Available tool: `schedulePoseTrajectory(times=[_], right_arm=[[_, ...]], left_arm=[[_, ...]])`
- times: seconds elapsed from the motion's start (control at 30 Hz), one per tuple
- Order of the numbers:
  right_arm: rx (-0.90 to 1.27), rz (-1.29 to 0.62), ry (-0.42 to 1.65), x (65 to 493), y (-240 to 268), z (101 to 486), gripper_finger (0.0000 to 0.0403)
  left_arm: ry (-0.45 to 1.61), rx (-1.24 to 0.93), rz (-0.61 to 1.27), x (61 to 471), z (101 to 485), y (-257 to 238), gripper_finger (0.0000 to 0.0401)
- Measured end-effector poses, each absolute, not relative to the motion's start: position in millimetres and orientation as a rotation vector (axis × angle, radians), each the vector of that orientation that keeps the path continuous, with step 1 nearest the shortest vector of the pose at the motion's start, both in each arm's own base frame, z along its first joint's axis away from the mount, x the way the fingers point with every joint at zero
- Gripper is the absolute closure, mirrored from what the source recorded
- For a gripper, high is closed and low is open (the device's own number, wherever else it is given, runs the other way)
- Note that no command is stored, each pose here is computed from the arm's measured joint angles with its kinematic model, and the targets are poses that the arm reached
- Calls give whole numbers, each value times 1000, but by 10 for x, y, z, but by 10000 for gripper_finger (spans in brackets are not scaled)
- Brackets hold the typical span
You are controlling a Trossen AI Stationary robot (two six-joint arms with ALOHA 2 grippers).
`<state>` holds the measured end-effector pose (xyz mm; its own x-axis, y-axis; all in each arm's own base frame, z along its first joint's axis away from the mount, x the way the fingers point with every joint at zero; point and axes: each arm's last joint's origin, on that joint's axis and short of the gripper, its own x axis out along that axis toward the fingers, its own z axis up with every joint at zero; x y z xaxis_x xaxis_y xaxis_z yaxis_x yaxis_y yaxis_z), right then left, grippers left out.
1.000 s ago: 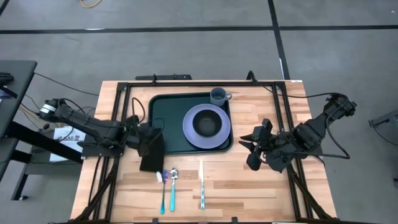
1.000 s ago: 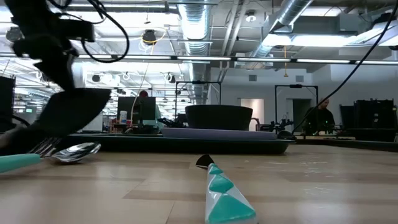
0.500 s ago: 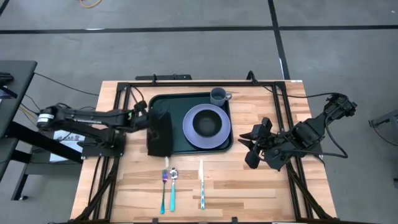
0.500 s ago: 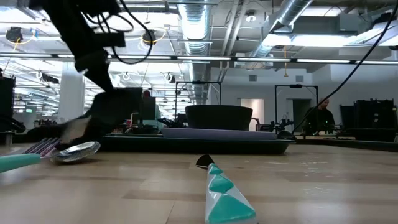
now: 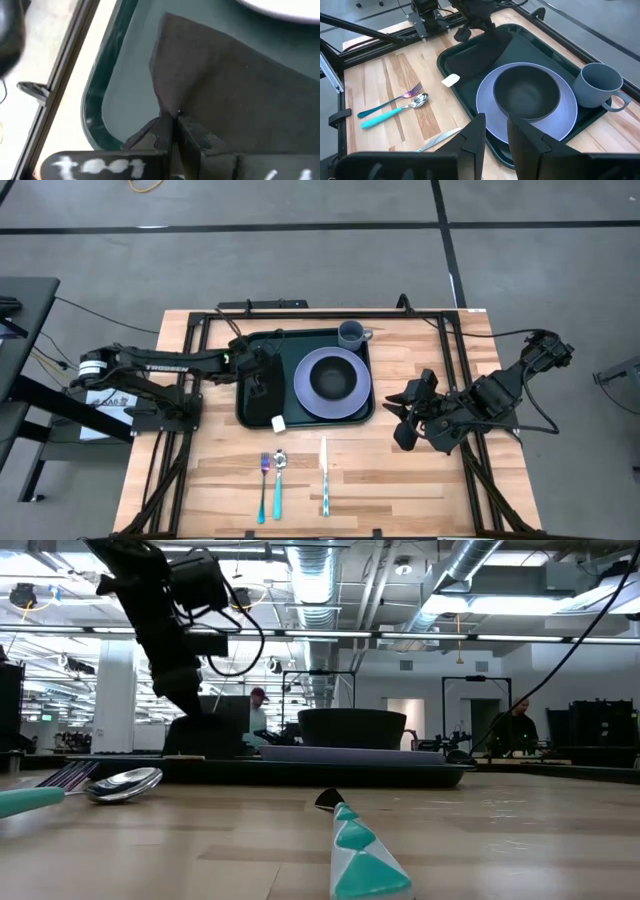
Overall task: Set up tray
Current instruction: Put the black napkin to the right of the violet plate and black bowl on the black serving tray, then put the blue fork on top of the black napkin on the black serving tray
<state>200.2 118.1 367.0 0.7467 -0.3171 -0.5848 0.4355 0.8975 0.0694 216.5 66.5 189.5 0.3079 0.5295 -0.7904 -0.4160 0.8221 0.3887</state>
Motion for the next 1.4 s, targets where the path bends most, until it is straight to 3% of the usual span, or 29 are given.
schedulePoseTrajectory(times=[0.6,1.17,1.27,1.4], right_arm=[[190,-423,617,1987,1170,3657,332],[186,-424,620,1984,1168,3654,332],[197,-429,619,1982,1166,3653,332],[245,-469,640,1949,1144,3626,332]], left_arm=[[1088,121,667,2162,1880,823,397],[1087,131,693,2157,1885,831,301],[1071,61,687,2159,1895,819,285],[1024,-225,571,2173,2012,755,275]])
